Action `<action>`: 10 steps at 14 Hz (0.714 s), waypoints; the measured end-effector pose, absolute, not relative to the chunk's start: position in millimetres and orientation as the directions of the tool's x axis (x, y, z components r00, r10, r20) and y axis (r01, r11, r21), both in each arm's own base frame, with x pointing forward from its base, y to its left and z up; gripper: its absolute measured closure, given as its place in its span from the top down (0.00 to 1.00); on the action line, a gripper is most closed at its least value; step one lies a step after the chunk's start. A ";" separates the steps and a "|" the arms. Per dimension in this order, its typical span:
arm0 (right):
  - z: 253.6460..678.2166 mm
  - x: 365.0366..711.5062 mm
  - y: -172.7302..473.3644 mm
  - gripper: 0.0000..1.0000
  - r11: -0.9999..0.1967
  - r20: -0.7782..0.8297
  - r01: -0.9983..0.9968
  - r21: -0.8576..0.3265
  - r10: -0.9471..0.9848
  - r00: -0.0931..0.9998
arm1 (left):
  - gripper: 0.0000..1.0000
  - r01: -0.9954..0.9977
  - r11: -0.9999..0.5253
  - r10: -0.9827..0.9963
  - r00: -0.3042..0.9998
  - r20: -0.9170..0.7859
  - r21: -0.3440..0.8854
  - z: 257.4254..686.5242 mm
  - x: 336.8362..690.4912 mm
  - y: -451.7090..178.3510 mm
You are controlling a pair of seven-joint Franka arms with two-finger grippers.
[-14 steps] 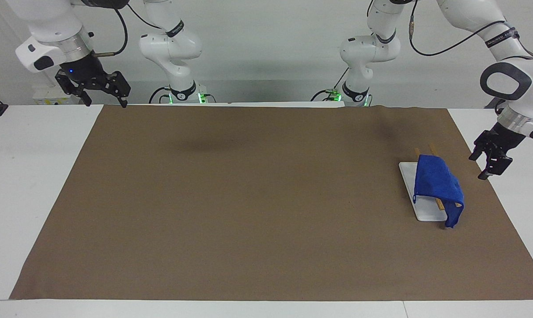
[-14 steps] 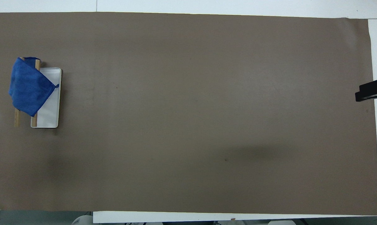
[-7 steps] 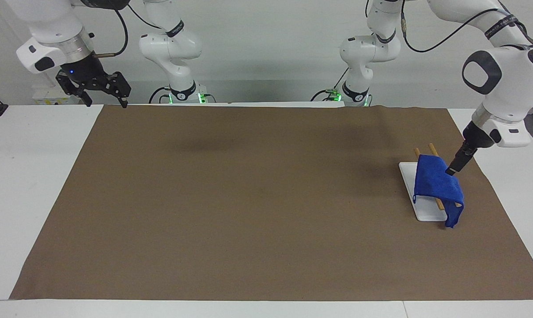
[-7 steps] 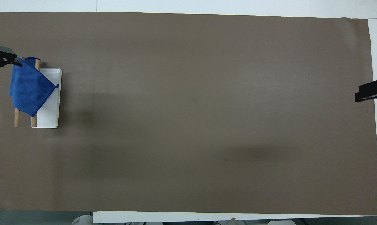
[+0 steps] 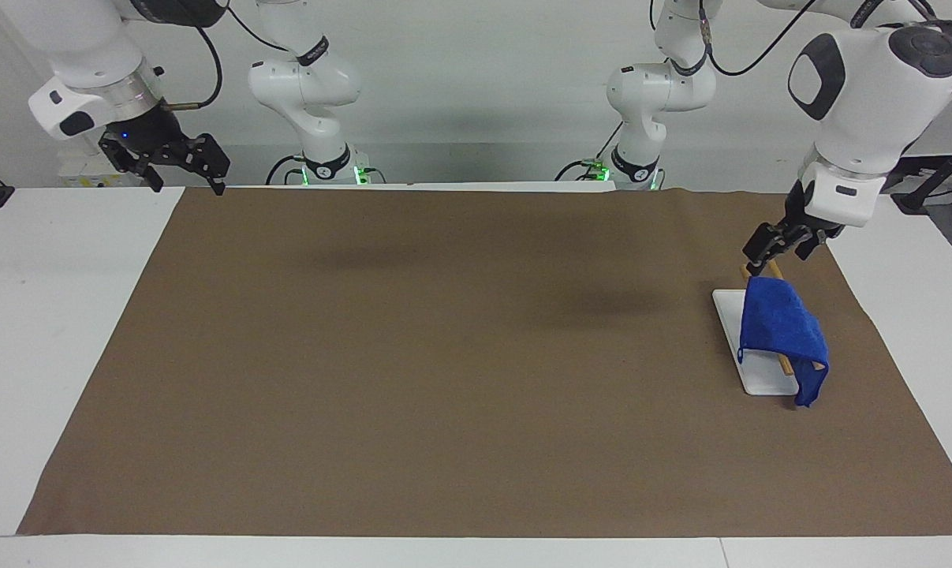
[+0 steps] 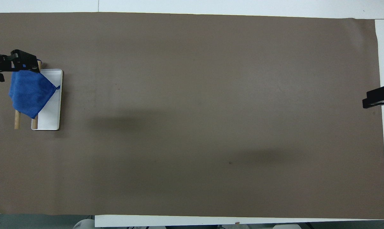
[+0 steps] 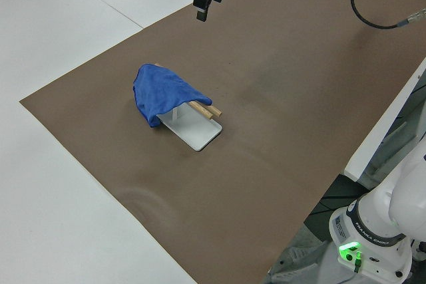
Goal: Right arm passes towel to left arm to hang
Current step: 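Release the towel and raise the left gripper away from the rack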
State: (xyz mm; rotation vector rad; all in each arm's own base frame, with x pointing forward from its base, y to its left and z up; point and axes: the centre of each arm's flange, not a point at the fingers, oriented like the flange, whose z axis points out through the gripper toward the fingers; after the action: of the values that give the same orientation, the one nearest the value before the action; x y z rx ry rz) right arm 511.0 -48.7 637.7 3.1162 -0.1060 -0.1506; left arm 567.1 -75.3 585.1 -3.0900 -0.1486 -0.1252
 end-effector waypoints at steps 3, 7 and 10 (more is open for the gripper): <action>638.0 511.0 -47.4 1.00 -0.998 -0.095 -0.064 0.023 -0.066 0.993 | 0.99 0.056 -0.997 0.052 0.995 0.084 -0.044 586.9 565.9 -78.1; 638.1 511.0 -46.8 1.00 -0.998 -0.095 -0.063 0.023 -0.065 0.993 | 1.00 0.065 -0.997 0.061 0.994 0.086 -0.038 587.2 566.2 -78.0; 638.6 510.7 -46.8 1.00 -0.998 -0.094 -0.063 0.023 -0.065 0.993 | 1.00 0.066 -0.997 0.063 0.993 0.095 -0.028 589.4 566.7 -80.8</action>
State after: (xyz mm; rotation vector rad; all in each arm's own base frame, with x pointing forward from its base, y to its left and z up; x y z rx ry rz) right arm 510.7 -46.8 638.6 3.1164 -0.1004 -0.1479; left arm 566.7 -80.8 589.4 -3.1054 -0.1011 -0.1462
